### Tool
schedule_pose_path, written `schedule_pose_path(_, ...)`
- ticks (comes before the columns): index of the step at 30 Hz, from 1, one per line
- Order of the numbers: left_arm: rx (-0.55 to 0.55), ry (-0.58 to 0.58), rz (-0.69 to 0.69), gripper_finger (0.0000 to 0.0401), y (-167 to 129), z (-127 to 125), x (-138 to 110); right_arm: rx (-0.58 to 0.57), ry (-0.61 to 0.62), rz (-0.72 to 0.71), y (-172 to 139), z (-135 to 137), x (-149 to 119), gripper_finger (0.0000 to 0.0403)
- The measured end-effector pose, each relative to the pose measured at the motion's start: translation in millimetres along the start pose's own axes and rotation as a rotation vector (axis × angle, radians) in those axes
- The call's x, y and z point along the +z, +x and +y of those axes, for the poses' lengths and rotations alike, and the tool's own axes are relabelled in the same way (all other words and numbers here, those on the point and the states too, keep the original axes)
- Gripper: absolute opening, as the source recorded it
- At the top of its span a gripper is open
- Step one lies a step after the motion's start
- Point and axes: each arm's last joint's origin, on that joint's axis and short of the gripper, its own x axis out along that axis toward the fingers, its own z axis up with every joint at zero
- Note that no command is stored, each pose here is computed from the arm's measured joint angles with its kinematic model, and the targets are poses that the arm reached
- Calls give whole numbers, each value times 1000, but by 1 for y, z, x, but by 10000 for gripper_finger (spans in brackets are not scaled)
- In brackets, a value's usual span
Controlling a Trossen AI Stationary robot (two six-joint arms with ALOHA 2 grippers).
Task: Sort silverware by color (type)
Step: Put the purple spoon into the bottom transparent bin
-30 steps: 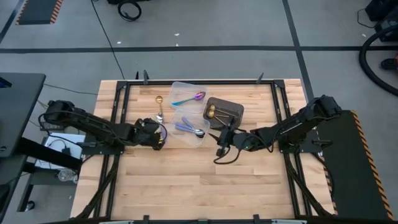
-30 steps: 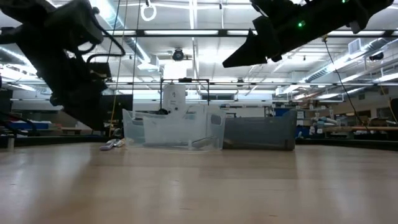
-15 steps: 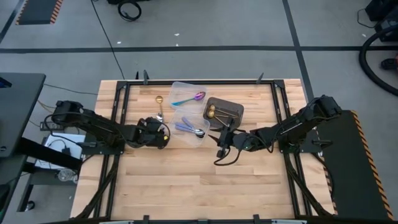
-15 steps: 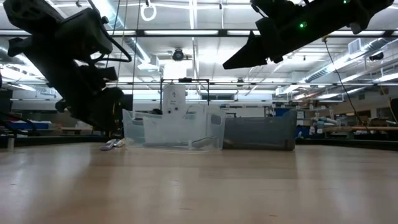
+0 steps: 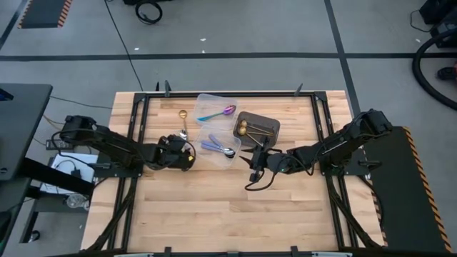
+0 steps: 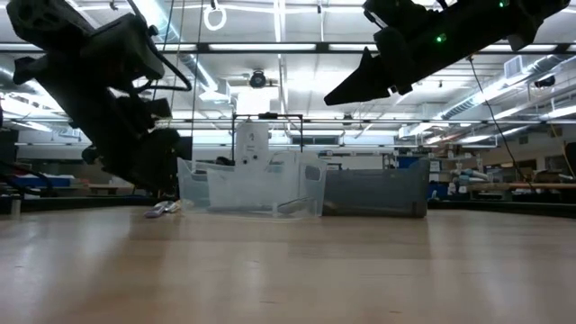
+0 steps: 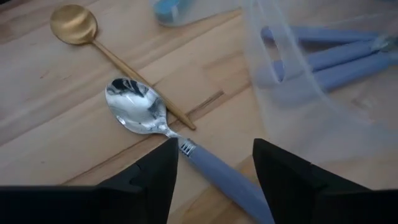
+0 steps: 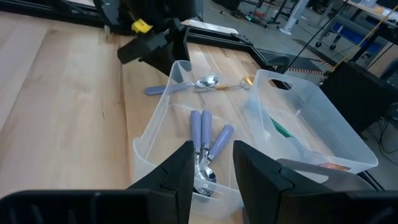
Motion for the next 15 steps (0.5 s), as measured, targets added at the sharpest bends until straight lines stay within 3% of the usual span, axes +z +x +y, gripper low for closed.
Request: schedule_pose_path(15,52,56,84,184,21,-4,-17,24,31,27,0,1,-3,121)
